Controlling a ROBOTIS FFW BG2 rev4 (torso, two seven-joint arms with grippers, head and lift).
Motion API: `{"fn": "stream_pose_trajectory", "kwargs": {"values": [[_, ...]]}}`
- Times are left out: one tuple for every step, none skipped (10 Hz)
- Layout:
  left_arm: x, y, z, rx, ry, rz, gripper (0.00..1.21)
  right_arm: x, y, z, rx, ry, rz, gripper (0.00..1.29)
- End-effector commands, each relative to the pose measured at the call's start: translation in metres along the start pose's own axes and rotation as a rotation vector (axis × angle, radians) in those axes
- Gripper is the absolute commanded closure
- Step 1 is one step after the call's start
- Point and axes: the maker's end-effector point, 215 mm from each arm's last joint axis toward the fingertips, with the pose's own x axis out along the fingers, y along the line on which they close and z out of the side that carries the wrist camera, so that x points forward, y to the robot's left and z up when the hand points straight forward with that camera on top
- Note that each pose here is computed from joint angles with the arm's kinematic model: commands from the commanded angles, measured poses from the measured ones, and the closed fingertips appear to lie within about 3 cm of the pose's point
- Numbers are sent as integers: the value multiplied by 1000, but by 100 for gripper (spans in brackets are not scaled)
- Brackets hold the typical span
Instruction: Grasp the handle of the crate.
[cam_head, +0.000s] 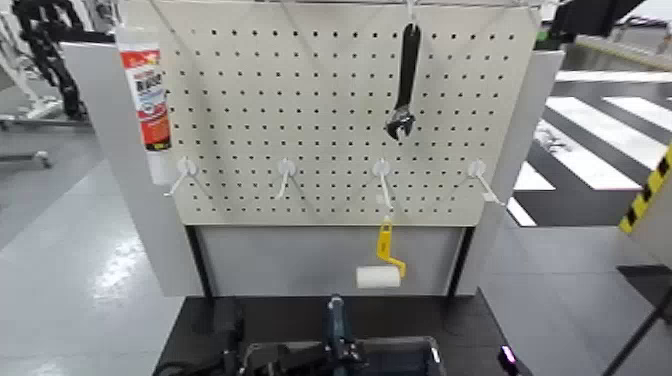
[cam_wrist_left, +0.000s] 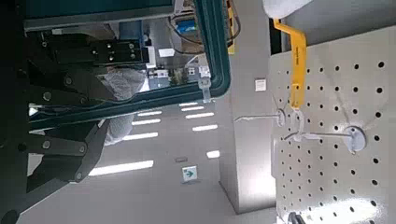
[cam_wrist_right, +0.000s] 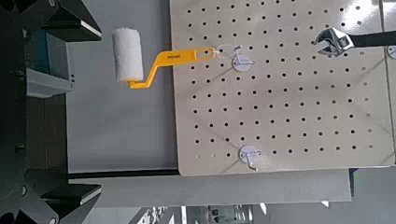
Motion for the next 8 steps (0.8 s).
{"fn": "stream_pose_trajectory", "kwargs": {"values": [[1,0,0,-3,-3,-6,117,0,1,0,-2,2,-2,15],[2,0,-1,-6,-2,-10,117,0,2,-1,-1,7,-4,15],[2,-1,-1,-8,-4,-15,117,0,0,-1,-5,5,-8,15],[2,0,-2,-10,-3,-15,117,1,1,1,-12,0,-7,15],[2,0,-2,-11,-2,-17,117,1,3,3,-15,-3,-4,15],[3,0,-3,-15,-4,-21,117,1,3,4,-23,-6,-2,15],[3,0,-3,-15,-2,-23,117,2,4,5,-34,-7,1,15],[3,-1,-3,-15,-4,-24,117,3,4,5,-43,-4,3,15]]}}
